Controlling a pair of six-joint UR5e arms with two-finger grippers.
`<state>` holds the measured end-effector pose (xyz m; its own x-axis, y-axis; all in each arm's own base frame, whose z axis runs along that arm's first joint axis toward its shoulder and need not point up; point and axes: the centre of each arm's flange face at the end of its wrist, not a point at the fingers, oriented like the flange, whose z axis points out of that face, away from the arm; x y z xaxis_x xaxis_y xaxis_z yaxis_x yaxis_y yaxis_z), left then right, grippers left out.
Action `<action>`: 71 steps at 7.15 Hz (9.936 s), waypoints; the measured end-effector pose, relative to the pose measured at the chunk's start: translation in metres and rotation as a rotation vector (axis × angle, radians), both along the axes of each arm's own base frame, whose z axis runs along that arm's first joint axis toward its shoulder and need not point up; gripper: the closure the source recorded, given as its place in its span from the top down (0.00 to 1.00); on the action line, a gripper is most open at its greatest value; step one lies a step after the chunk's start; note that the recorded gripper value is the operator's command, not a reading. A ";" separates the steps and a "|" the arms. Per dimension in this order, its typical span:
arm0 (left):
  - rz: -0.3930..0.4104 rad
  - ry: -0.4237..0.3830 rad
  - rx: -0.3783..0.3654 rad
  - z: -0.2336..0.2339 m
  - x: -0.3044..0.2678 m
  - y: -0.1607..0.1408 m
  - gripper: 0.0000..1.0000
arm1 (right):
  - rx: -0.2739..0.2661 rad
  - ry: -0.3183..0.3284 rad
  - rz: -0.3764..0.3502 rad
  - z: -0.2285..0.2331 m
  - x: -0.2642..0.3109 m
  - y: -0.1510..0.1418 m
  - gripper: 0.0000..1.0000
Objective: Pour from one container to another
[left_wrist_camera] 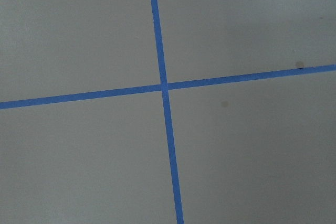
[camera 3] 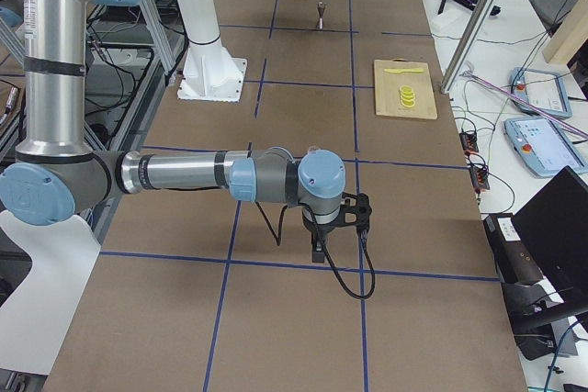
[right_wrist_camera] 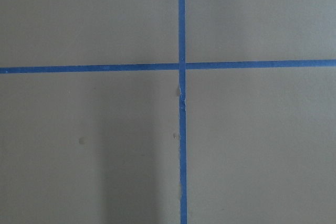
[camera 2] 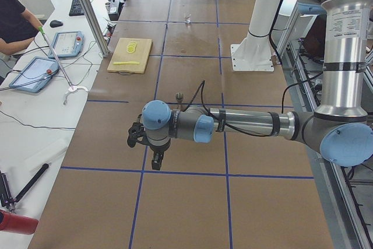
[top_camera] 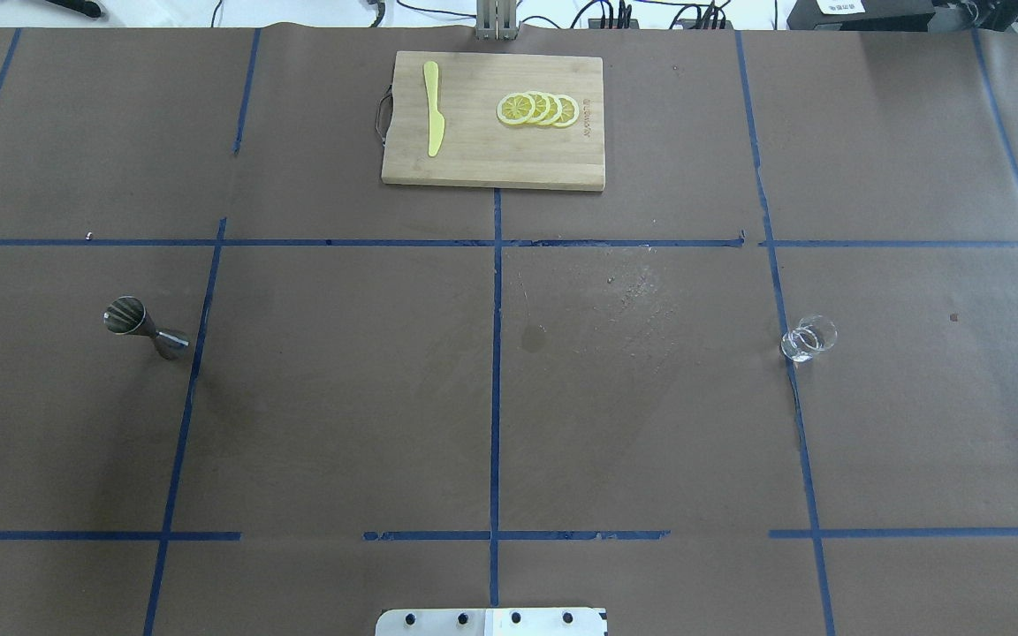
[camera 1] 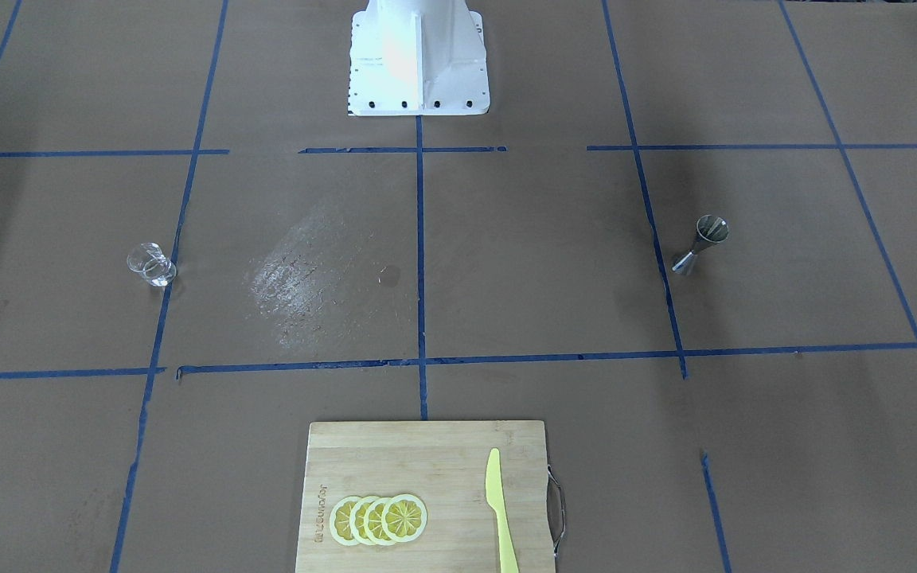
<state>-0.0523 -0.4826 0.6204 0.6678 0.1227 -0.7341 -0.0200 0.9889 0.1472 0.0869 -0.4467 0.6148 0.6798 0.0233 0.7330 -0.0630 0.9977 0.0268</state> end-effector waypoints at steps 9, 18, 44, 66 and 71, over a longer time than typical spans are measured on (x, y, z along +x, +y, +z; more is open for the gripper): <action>-0.003 0.050 0.198 -0.159 0.068 0.007 1.00 | 0.001 0.007 0.037 -0.014 -0.002 -0.010 1.00; -0.318 0.139 0.107 -0.205 0.264 0.134 1.00 | 0.018 0.003 0.039 -0.024 -0.005 -0.013 1.00; -0.872 -0.115 0.541 -0.107 0.474 0.166 0.37 | 0.043 -0.077 0.291 -0.149 -0.187 0.030 1.00; -0.842 0.159 0.721 -0.275 0.495 0.141 0.00 | 0.245 -0.036 0.416 -0.168 -0.325 0.116 1.00; -0.750 0.217 0.823 -0.335 0.527 0.137 0.00 | 0.378 -0.009 0.499 -0.172 -0.376 0.147 1.00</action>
<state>0.4745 -0.3457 0.2856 0.6448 0.2438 -0.7244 0.6420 0.3415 0.6864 -0.2893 -0.2994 0.4433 0.6474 0.0749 0.7585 -0.5212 0.7696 0.3689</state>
